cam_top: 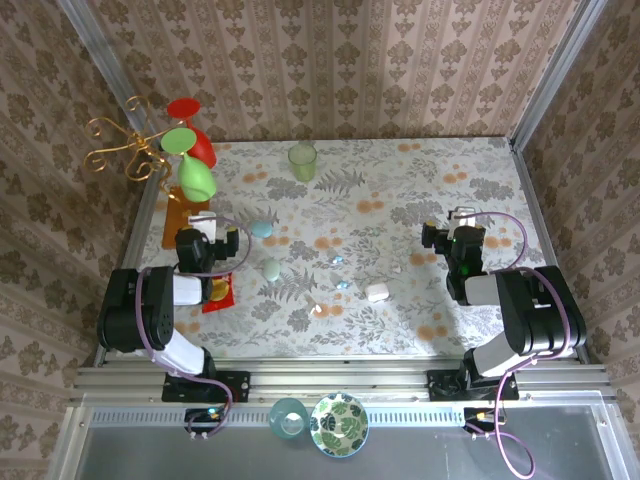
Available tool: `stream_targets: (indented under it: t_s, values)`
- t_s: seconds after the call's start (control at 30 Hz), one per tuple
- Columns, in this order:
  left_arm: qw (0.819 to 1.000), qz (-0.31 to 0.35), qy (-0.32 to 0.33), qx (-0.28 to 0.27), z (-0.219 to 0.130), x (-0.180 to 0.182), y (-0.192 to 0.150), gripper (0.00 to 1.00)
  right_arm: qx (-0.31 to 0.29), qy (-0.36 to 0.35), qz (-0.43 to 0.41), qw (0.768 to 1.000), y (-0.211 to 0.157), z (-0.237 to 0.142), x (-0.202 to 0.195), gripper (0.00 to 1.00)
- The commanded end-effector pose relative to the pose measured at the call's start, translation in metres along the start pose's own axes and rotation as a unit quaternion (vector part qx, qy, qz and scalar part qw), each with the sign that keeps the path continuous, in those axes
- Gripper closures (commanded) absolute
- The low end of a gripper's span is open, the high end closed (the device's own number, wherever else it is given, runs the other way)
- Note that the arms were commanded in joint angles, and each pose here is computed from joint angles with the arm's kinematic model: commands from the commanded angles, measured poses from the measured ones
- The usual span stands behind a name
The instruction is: Insert the wireless bluetooth earbuds into the charging case
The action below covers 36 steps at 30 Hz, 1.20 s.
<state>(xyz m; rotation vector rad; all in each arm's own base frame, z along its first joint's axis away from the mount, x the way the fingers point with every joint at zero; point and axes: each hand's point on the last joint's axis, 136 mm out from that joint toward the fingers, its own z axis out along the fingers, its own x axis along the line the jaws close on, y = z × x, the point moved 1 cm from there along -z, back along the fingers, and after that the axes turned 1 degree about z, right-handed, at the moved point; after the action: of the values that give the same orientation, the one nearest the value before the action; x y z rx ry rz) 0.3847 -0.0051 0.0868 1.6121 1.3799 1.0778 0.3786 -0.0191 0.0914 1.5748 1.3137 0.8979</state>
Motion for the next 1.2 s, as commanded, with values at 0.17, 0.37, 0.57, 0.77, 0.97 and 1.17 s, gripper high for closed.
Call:
stream_targets:
  t_s: [0.17,0.37,0.57,0.77,0.97,1.17]
  values:
    - [1.000,-0.006,0.002,-0.021,0.002,0.002,0.014,0.00,-0.024,-0.014,0.010,1.000,0.013,0.002,-0.003,0.00]
    - [1.000,-0.007,0.002,-0.020,0.002,0.002,0.014,0.00,-0.023,-0.014,0.010,1.000,0.013,0.002,-0.002,0.00]
    - [0.999,-0.002,-0.012,-0.030,-0.001,-0.003,0.015,0.00,-0.024,-0.013,0.011,1.000,0.013,0.002,-0.003,0.00]
    - [0.997,0.024,-0.063,-0.036,-0.010,-0.020,0.028,0.00,-0.027,-0.011,0.009,1.000,0.026,-0.007,-0.003,0.00]
    - [0.991,0.051,-0.122,-0.020,-0.019,-0.043,0.035,0.00,-0.024,0.010,0.010,1.000,0.042,-0.023,0.002,0.00]
    - [0.982,0.087,-0.166,0.027,-0.030,-0.066,0.022,0.00,-0.022,0.049,0.013,0.998,0.059,-0.041,0.017,0.00]
